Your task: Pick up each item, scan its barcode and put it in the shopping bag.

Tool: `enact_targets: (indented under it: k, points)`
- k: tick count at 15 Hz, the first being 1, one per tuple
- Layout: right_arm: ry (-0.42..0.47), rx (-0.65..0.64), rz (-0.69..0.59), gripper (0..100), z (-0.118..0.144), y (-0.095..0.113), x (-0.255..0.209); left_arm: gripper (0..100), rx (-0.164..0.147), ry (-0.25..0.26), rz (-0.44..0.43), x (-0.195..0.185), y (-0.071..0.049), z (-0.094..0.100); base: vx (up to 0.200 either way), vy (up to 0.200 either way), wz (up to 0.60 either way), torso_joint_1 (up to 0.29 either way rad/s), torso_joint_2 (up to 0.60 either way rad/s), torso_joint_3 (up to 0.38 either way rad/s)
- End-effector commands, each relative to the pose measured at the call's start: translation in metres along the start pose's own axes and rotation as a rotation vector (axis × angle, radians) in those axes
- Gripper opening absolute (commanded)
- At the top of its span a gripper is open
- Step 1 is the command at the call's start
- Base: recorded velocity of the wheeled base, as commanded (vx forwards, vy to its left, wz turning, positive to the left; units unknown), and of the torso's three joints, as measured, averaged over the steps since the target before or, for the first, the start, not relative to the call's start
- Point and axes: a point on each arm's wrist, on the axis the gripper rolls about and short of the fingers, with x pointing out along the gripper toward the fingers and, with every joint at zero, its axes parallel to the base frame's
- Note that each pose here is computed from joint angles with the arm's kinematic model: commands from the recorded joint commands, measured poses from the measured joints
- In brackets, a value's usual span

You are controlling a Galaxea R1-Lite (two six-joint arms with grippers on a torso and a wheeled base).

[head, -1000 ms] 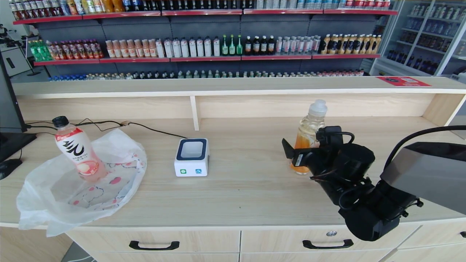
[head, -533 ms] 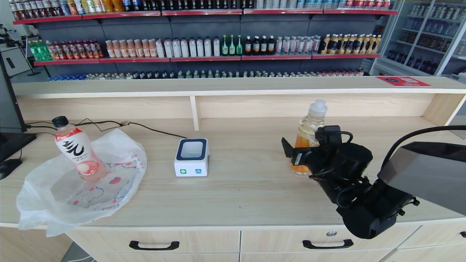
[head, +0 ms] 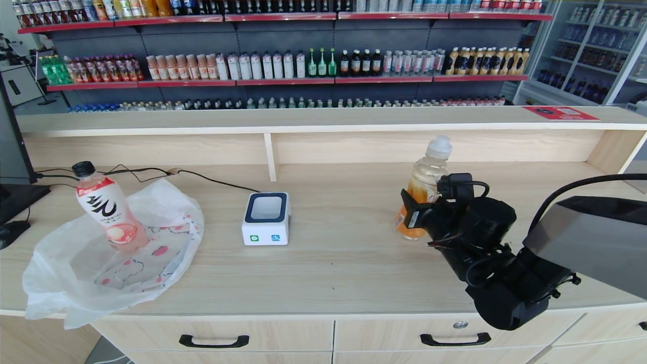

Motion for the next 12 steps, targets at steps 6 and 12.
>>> enact_targets:
  k: [6,12]
  points:
    - [-0.016,0.004,-0.007,0,0.006,-0.003,-0.001,100,-0.001,0.000,0.000,0.000,0.000,0.000,0.000,0.000,0.00,0.000,0.00,0.000]
    - [-0.057,0.011,-0.023,0,0.025,-0.010,-0.004,100,0.001,0.000,0.000,0.000,0.000,0.000,0.000,0.000,0.00,0.000,0.00,0.000]
